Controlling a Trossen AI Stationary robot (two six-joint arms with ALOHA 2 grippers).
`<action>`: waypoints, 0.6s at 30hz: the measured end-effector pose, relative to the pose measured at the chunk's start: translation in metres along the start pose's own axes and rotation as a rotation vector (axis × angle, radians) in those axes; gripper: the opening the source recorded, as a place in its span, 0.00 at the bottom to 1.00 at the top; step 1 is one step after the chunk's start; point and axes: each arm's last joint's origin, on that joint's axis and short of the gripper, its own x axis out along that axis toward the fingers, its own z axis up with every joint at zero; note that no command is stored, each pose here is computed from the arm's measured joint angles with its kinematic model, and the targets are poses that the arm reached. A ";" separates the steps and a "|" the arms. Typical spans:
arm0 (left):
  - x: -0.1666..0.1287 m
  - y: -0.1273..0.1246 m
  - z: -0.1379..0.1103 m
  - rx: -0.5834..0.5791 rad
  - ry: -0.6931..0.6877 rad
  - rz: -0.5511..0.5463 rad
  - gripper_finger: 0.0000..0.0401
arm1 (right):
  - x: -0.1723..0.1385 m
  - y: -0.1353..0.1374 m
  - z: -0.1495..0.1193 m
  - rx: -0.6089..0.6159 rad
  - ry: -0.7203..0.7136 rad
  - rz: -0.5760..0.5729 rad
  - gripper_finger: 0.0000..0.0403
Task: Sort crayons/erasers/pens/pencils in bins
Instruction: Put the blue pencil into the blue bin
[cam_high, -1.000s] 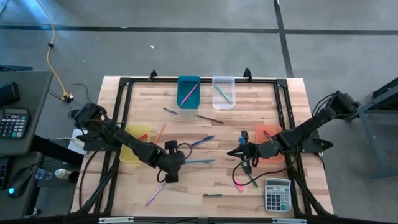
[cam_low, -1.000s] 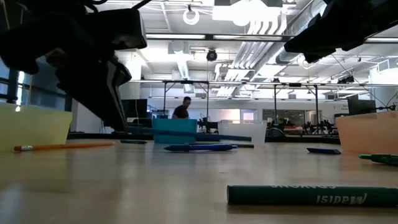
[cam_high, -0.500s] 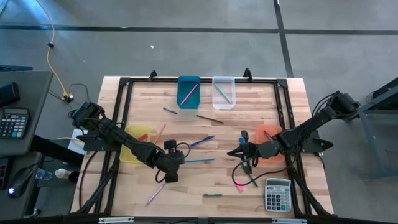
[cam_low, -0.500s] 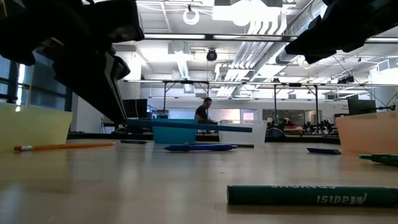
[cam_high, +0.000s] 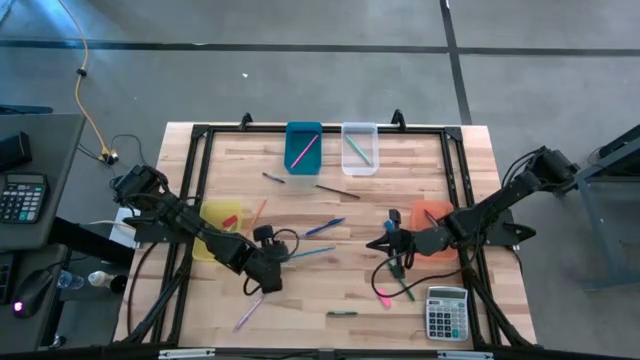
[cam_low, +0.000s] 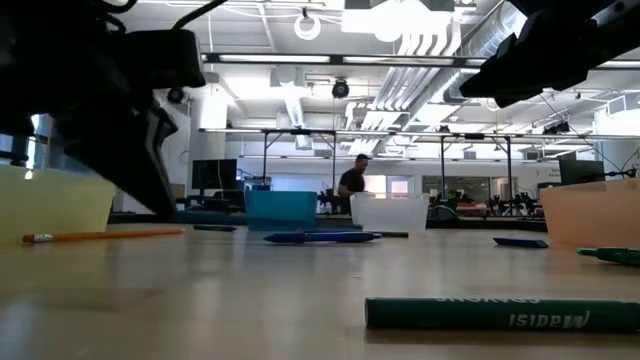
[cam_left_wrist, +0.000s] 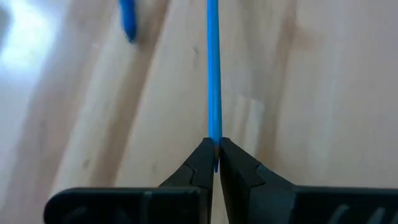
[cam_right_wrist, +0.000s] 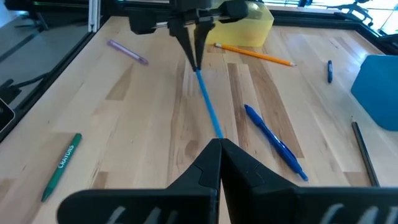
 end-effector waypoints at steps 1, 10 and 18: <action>-0.001 0.001 0.002 -0.007 -0.011 0.007 0.02 | 0.000 0.000 0.000 0.004 0.000 0.000 0.00; -0.027 0.036 0.025 -0.163 -0.183 0.176 0.02 | 0.000 0.000 -0.001 0.018 0.010 -0.002 0.00; -0.023 0.103 0.055 -0.301 -0.222 0.362 0.02 | 0.000 0.000 -0.001 0.020 0.010 -0.003 0.00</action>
